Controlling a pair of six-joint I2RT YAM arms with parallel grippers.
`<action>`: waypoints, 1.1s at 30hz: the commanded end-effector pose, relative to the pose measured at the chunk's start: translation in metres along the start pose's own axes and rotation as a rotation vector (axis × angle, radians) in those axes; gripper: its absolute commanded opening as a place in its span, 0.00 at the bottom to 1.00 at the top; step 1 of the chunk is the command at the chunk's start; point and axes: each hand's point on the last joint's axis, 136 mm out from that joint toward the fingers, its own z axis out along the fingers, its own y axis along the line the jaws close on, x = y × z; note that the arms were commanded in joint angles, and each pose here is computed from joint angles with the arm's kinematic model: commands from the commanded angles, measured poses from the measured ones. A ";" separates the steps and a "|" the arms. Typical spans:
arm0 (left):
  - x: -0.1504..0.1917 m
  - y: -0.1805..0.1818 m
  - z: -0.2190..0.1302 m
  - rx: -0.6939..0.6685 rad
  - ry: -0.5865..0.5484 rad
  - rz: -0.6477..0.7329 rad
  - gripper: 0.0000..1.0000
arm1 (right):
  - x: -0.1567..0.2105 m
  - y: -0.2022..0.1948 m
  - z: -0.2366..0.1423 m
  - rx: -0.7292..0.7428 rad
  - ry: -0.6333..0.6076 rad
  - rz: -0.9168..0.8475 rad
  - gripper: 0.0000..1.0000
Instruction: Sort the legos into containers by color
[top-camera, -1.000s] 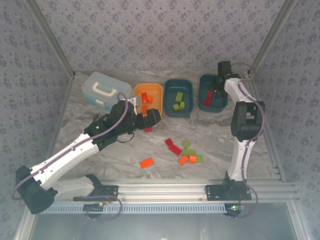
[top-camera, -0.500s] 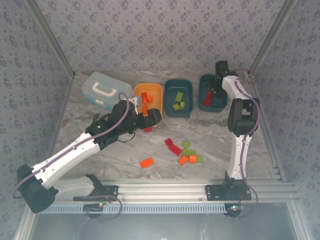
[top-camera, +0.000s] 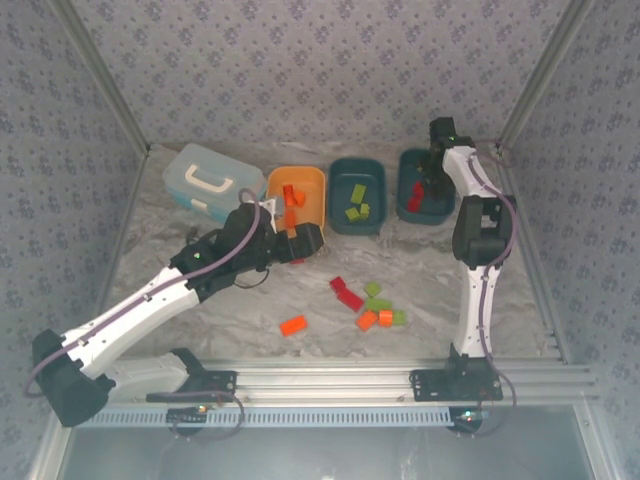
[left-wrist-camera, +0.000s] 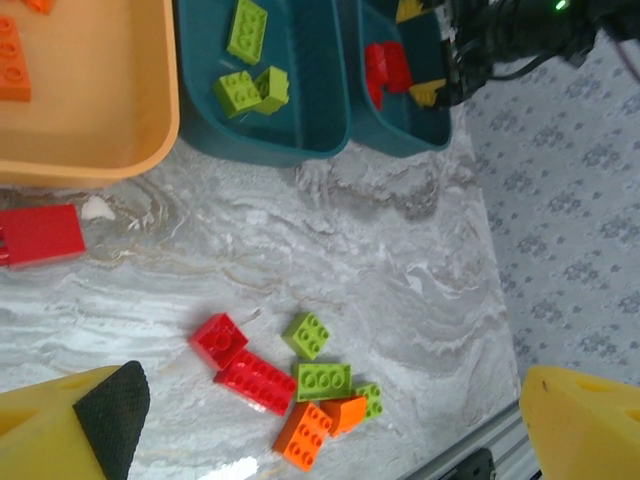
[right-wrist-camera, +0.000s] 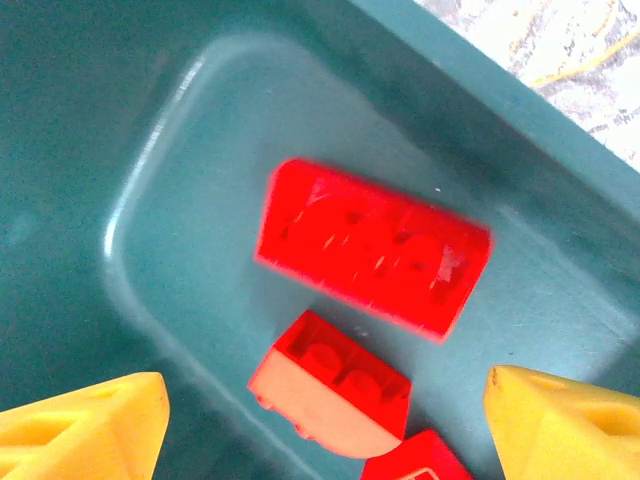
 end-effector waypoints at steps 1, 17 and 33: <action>0.016 0.018 -0.004 -0.072 0.043 0.048 0.97 | -0.007 0.010 -0.031 -0.017 -0.048 -0.043 0.85; 0.106 0.118 -0.026 -0.495 0.344 -0.021 0.89 | 0.169 0.010 -0.285 -0.583 -0.269 -0.885 0.93; 0.174 0.137 0.034 -0.748 0.440 -0.181 0.98 | 0.319 -0.178 -0.298 -0.671 0.002 -1.322 0.94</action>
